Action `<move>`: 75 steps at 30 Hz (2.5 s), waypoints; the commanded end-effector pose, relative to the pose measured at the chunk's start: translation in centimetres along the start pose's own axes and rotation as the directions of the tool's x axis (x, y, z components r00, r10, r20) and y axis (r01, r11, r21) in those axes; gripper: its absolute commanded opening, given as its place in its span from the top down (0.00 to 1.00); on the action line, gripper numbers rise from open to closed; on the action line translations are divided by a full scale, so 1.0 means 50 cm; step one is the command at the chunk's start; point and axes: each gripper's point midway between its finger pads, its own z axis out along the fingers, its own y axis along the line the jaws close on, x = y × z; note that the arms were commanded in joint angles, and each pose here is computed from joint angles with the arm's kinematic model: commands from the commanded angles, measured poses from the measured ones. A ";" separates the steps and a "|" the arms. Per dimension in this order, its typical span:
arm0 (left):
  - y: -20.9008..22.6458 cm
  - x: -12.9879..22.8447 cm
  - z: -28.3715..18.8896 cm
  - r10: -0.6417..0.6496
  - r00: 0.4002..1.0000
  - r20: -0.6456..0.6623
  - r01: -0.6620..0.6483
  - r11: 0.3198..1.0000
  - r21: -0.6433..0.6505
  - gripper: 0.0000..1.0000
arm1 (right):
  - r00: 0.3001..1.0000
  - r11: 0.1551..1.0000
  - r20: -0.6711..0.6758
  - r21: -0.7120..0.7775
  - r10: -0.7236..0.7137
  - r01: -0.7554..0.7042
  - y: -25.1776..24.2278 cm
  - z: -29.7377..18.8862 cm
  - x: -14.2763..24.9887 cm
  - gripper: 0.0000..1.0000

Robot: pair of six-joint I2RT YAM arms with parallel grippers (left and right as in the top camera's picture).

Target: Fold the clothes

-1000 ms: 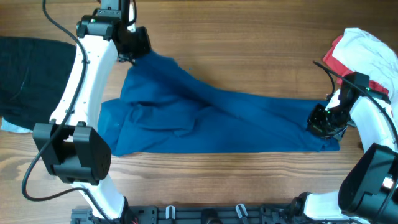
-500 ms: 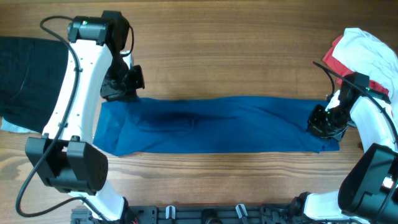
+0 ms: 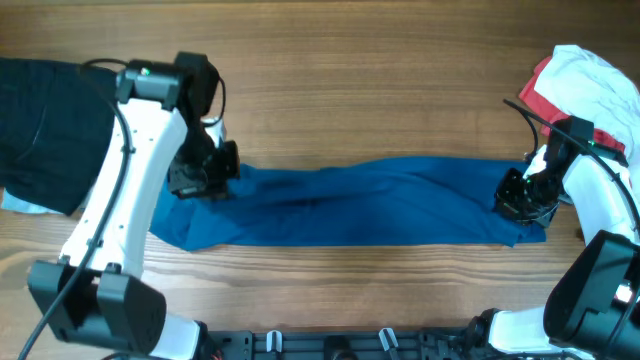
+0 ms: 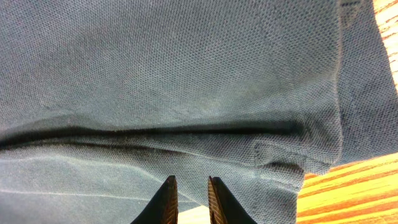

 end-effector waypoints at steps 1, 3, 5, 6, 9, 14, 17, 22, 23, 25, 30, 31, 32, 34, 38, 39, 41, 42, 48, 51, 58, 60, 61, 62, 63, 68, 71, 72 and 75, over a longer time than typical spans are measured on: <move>-0.001 0.036 -0.002 -0.014 1.000 0.010 0.014 1.000 0.009 0.96 | 1.000 1.000 -0.018 0.014 -0.002 0.002 -0.005 0.007 0.005 0.83; 0.002 0.043 0.004 -0.006 1.000 0.006 0.006 1.000 -0.011 0.96 | 1.000 1.000 -0.018 0.014 -0.002 0.002 -0.005 0.007 0.005 0.83; 0.016 0.027 0.006 -0.024 0.999 0.039 0.026 0.998 -0.057 0.96 | 1.000 1.000 -0.018 0.014 -0.002 0.002 -0.005 0.007 0.005 0.83; 0.020 0.014 0.005 -0.031 0.997 0.069 0.036 0.997 -0.070 0.96 | 1.000 1.000 -0.018 0.015 -0.001 0.001 -0.005 0.007 0.005 0.83; 0.005 -0.017 0.003 -0.044 0.990 0.133 0.050 0.998 -0.043 0.96 | 1.000 1.000 -0.023 0.025 0.000 0.001 -0.008 0.007 0.008 0.83; -0.042 -0.031 0.013 0.036 0.982 0.185 -0.031 0.999 -0.034 0.96 | 1.000 0.999 -0.010 0.040 0.023 -0.022 -0.011 -0.003 0.000 0.83; -0.088 -0.046 0.049 0.112 0.969 0.218 -0.107 0.994 -0.033 0.95 | 1.000 0.999 -0.014 0.050 0.022 -0.022 -0.014 -0.008 0.001 0.83; -0.128 -0.069 0.105 0.171 0.952 0.252 -0.169 0.985 -0.028 0.92 | 0.999 0.996 -0.036 0.084 0.028 -0.025 -0.026 -0.010 0.013 0.85; -0.129 -0.072 0.120 0.174 0.953 0.248 -0.172 0.985 -0.031 0.92 | 0.999 0.996 -0.044 0.088 0.030 -0.026 -0.028 -0.011 0.018 0.86; -0.128 -0.082 0.146 0.173 0.954 0.244 -0.171 0.985 -0.032 0.91 | 0.998 0.996 -0.055 0.090 0.030 -0.025 -0.028 -0.021 0.025 0.86; -0.133 -0.114 0.212 0.178 0.955 0.238 -0.174 0.984 -0.036 0.91 | 0.997 0.993 -0.028 0.102 0.065 -0.062 -0.032 -0.053 0.035 0.78; -0.135 -0.120 0.221 0.178 0.955 0.237 -0.175 0.984 -0.037 0.91 | 0.998 0.992 -0.020 0.113 0.064 -0.061 -0.036 -0.058 0.035 0.58; -0.136 -0.125 0.230 0.178 0.956 0.232 -0.174 0.984 -0.038 0.91 | 0.998 0.989 -0.017 0.132 0.064 -0.061 -0.043 -0.061 0.037 0.48; -0.138 -0.132 0.242 0.177 0.958 0.224 -0.172 0.984 -0.042 0.92 | 0.995 0.973 -0.011 0.207 0.103 -0.099 -0.070 -0.064 0.044 0.47; -0.137 -0.129 0.246 0.176 0.961 0.214 -0.171 0.984 -0.042 0.92 | 0.990 0.962 0.004 0.239 0.138 -0.135 -0.081 -0.066 0.043 0.48; -0.136 -0.128 0.246 0.176 0.962 0.211 -0.170 0.984 -0.043 0.92 | 0.991 0.962 0.004 0.239 0.137 -0.134 -0.081 -0.066 0.043 0.49; -0.135 -0.126 0.246 0.175 0.962 0.207 -0.169 0.985 -0.045 0.92 | 0.991 0.962 0.005 0.238 0.134 -0.132 -0.082 -0.058 0.044 0.53; -0.134 -0.126 0.247 0.175 0.963 0.206 -0.169 0.985 -0.045 0.92 | 0.991 0.963 0.003 0.235 0.135 -0.132 -0.082 -0.053 0.045 0.53; -0.135 -0.123 0.247 0.175 0.964 0.200 -0.170 0.985 -0.040 0.92 | 0.992 0.971 0.006 0.202 0.129 -0.127 -0.078 -0.009 0.051 0.53; -0.134 -0.120 0.248 0.174 0.965 0.194 -0.169 0.985 -0.042 0.93 | 0.992 0.972 0.006 0.198 0.130 -0.128 -0.077 -0.009 0.050 0.53; -0.134 -0.120 0.248 0.174 0.965 0.194 -0.169 0.985 -0.043 0.93 | 0.987 0.968 -0.002 0.194 0.163 -0.159 -0.080 0.020 0.062 0.53; -0.134 -0.121 0.248 0.174 0.965 0.195 -0.169 0.985 -0.042 0.93 | 0.982 0.964 -0.013 0.192 0.187 -0.182 -0.081 0.035 0.068 0.53; -0.133 -0.121 0.248 0.174 0.965 0.194 -0.169 0.985 -0.043 0.93 | 0.981 0.966 -0.020 0.183 0.190 -0.184 -0.077 0.041 0.068 0.53; -0.133 -0.121 0.248 0.174 0.965 0.194 -0.169 0.985 -0.043 0.93 | 0.981 0.968 -0.022 0.168 0.191 -0.184 -0.072 0.046 0.065 0.55; -0.133 -0.121 0.248 0.174 0.965 0.194 -0.169 0.985 -0.043 0.93 | 0.982 0.969 -0.015 0.162 0.190 -0.185 -0.070 0.050 0.058 0.70; -0.134 -0.120 0.248 0.174 0.965 0.194 -0.169 0.985 -0.043 0.93 | 0.983 0.971 0.019 0.149 0.184 -0.185 -0.067 0.051 0.041 0.96; -0.133 -0.121 0.248 0.174 0.965 0.194 -0.169 0.985 -0.043 0.93 | 0.983 0.973 0.056 0.142 0.175 -0.181 -0.063 0.038 0.016 0.96; -0.133 -0.121 0.248 0.174 0.965 0.194 -0.169 0.985 -0.043 0.93 | 0.982 0.973 0.083 0.139 0.172 -0.182 -0.059 0.020 -0.004 0.96; -0.132 -0.119 0.248 0.174 0.966 0.191 -0.168 0.985 -0.044 0.93 | 0.967 0.977 0.208 0.119 0.149 -0.176 -0.037 -0.082 -0.091 0.96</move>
